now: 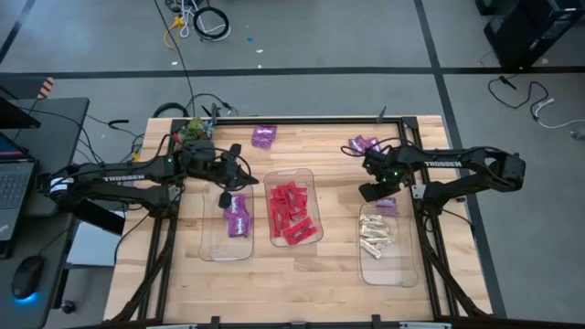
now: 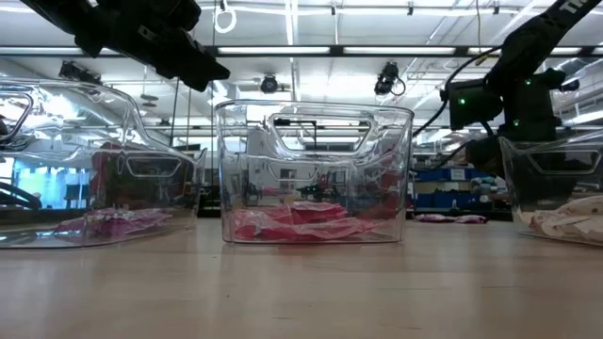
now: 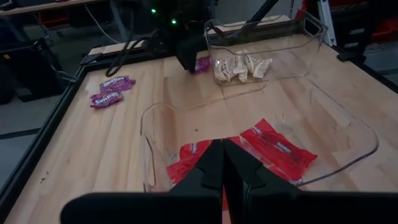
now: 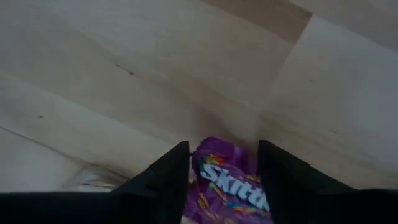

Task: Sort candy
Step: Put the right violet candy pack into the left transparent bin

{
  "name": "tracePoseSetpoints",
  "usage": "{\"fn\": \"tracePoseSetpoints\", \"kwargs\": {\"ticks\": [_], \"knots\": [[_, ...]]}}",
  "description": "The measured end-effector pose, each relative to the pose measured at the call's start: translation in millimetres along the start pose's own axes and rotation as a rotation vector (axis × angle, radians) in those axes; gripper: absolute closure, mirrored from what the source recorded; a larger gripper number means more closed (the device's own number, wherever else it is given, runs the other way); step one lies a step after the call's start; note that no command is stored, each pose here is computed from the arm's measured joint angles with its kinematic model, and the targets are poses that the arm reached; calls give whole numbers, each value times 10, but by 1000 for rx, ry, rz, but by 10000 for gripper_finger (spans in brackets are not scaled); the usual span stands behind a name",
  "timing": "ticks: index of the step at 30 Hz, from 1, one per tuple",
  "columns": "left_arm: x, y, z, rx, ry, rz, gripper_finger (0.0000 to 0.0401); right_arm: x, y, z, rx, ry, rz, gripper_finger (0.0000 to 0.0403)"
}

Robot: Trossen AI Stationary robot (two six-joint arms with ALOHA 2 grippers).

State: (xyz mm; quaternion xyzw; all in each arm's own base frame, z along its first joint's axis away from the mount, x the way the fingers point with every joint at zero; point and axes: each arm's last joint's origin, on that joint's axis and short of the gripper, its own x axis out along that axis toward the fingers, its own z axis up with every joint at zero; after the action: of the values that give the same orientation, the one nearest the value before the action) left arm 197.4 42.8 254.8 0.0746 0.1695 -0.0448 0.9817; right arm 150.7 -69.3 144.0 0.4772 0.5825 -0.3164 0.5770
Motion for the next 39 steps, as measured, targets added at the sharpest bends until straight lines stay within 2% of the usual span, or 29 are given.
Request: {"fn": "tracePoseSetpoints", "kwargs": {"ticks": [4, 8, 10, 15, 19, 25, 30, 35, 39], "knots": [[0, 14, -4, -27, 12, 49, 398, 52, -42, -29, -22, 15, -11, 288], [-1, 25, -5, -48, 18, 85, 398, 52, -52, -32, -55, 10, -28, 370], [-1, 29, 3, -46, 11, 93, 398, 16, -17, 0, -87, -18, -23, 393], [-2, 37, 27, -46, -11, 106, 398, -162, 117, 99, -149, -102, -11, 398], [-6, 57, 55, -59, -35, 156, 398, -399, 272, 205, -215, -207, 5, 401], [43, 101, 164, -139, -168, 175, 398, -926, 599, 376, -332, -498, 29, 402], [218, 152, 143, -177, -198, 172, 397, -1293, 988, 450, -475, -838, 215, 402], [420, 194, 94, -85, -216, 181, 386, -1535, 1308, 383, -602, -1127, 437, 403], [541, 225, 176, 7, -292, 228, 364, -1664, 1458, 280, -649, -1263, 556, 403]]}}
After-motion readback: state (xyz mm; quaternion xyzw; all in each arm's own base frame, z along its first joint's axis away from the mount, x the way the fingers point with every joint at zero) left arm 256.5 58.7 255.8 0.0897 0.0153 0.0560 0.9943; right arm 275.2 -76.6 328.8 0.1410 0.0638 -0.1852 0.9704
